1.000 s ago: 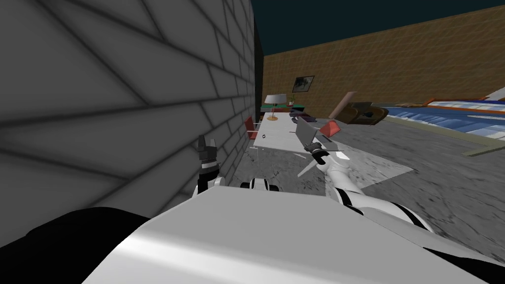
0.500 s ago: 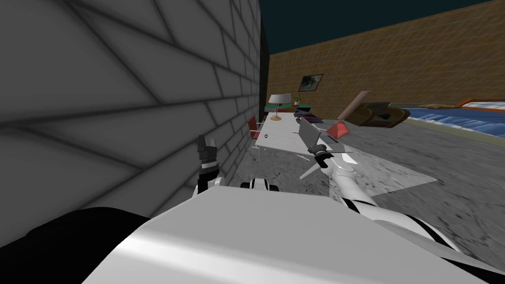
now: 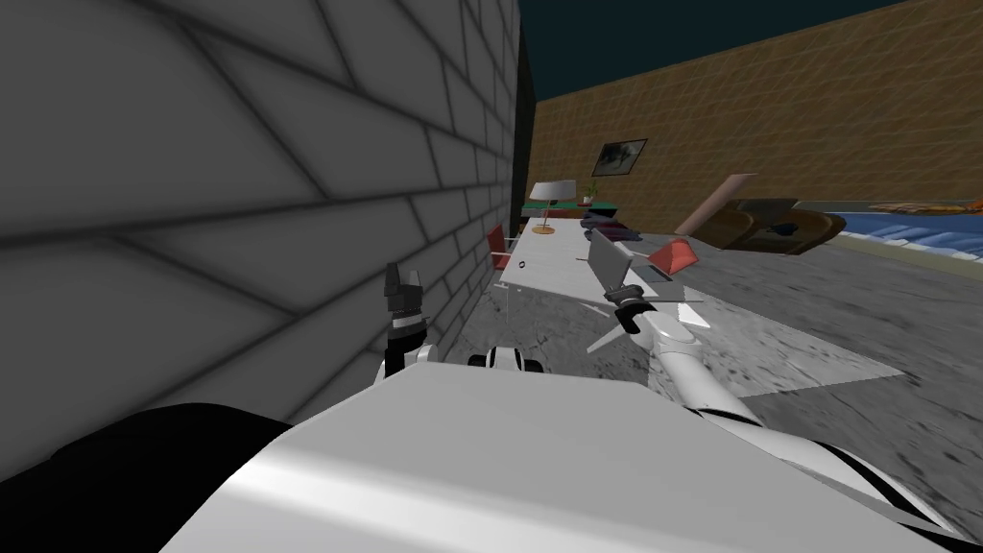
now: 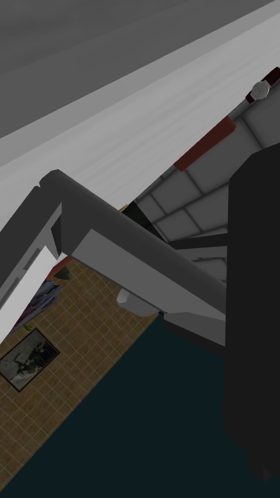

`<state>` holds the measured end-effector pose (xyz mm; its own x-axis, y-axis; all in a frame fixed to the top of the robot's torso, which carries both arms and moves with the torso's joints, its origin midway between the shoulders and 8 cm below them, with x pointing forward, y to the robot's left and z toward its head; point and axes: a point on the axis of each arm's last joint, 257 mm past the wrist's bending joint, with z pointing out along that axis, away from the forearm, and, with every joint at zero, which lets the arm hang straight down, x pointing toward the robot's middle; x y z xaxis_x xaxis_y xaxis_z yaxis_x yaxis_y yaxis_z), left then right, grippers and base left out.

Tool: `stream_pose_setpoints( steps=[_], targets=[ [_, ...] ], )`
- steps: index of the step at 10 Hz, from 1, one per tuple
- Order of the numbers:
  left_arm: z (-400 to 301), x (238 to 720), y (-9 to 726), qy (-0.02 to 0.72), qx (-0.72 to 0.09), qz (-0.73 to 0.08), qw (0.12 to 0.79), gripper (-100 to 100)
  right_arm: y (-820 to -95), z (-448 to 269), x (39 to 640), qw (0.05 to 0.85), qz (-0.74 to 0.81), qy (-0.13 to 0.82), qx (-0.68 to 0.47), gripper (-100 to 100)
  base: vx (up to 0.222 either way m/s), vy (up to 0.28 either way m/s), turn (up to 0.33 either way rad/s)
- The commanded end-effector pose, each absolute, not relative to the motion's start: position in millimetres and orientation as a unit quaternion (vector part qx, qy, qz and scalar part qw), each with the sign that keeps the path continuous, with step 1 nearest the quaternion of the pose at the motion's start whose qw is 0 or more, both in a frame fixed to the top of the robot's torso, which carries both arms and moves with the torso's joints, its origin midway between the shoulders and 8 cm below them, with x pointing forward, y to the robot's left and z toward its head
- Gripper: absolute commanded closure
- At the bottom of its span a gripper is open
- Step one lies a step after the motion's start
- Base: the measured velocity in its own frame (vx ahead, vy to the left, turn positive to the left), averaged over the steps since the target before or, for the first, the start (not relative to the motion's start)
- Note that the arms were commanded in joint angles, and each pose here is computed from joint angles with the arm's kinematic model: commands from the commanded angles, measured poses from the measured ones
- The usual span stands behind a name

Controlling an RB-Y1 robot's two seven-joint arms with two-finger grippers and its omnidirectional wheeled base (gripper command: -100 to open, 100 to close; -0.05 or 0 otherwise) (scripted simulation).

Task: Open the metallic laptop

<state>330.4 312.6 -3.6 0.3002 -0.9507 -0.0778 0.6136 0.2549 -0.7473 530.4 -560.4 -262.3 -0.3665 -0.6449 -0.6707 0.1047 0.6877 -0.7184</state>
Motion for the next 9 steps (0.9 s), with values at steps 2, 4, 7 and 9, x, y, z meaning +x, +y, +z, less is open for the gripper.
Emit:
stream_pose_setpoints(
  steps=[2, 4, 7, 9],
  targets=[
    [-3.6, 330.4, 312.7, 0.272, -0.310, -0.525, 0.744, 0, -569.3, -262.2, 505.7, 0.528, -0.371, 0.746, -0.167, 100, -0.015, -0.031, 0.111],
    [-3.6, 330.4, 312.6, 0.272, -0.310, -0.525, 0.744, 0, -572.1, -259.4, 497.6, 0.535, -0.368, 0.746, -0.146, 100, -0.017, -0.032, 0.080],
    [-3.6, 330.4, 312.6, 0.271, -0.310, -0.526, 0.744, 0, -570.8, -254.4, 481.0, 0.538, -0.381, 0.739, -0.141, 100, -0.020, -0.023, 0.125],
    [-3.6, 330.4, 312.7, 0.272, -0.310, -0.525, 0.744, 0, -569.5, -252.4, 482.0, 0.549, -0.368, 0.740, -0.124, 100, -0.017, -0.012, -0.008]
  ],
)
